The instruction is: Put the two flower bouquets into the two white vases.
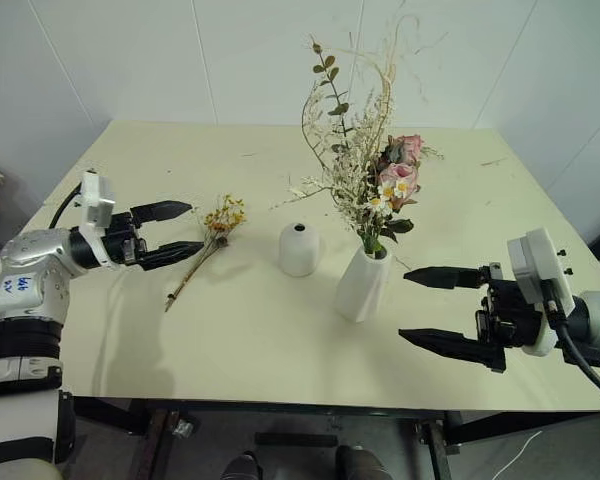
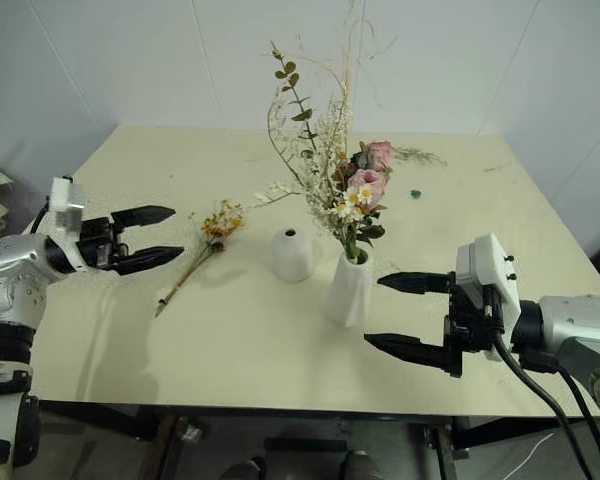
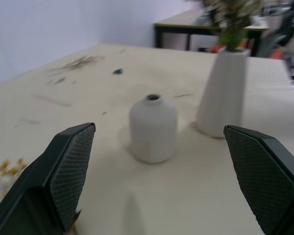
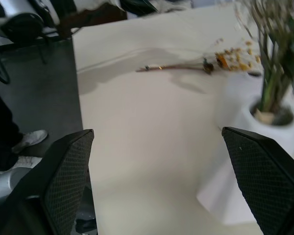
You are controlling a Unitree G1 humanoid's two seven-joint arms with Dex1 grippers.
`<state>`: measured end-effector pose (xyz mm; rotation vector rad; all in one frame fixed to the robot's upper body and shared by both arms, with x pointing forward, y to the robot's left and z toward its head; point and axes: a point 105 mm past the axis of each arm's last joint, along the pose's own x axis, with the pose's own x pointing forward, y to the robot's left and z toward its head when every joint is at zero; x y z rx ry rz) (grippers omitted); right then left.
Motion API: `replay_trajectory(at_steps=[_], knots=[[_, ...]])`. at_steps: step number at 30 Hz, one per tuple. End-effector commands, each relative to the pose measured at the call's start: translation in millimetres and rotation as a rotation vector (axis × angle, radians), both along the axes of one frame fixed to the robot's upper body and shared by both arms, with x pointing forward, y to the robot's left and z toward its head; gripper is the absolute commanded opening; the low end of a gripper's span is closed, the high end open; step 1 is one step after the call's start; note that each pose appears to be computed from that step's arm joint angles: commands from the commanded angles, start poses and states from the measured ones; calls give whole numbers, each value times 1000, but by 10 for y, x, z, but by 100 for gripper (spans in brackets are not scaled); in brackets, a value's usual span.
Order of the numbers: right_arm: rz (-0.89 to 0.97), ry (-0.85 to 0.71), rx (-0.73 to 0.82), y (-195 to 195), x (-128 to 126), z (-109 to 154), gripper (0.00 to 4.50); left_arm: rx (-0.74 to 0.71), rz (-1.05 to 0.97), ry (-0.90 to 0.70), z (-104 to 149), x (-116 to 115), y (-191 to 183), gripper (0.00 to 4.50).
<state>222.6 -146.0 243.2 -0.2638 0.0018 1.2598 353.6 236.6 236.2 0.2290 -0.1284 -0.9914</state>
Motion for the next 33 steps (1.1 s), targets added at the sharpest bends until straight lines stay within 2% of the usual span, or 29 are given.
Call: replay_trajectory(at_steps=[1, 6, 9, 19, 22, 33], knots=[[69, -30, 10, 117, -56, 86, 443, 58, 291, 48, -98, 195, 132, 450], [65, -25, 27, 149, -9, 66, 443, 87, 441, 117, -279, 267, 130, 450], [62, -18, 32, 164, 7, 43, 443, 150, 529, 228, -478, 303, 147, 450], [53, -11, 38, 161, 31, 32, 443, 328, 591, 424, -811, 371, 111, 450], [48, -8, 36, 149, 29, 26, 450, 360, 571, 456, -867, 397, 84, 389], [17, -18, 37, 106, 39, 37, 450, 387, 587, 493, -935, 455, 134, 55]])
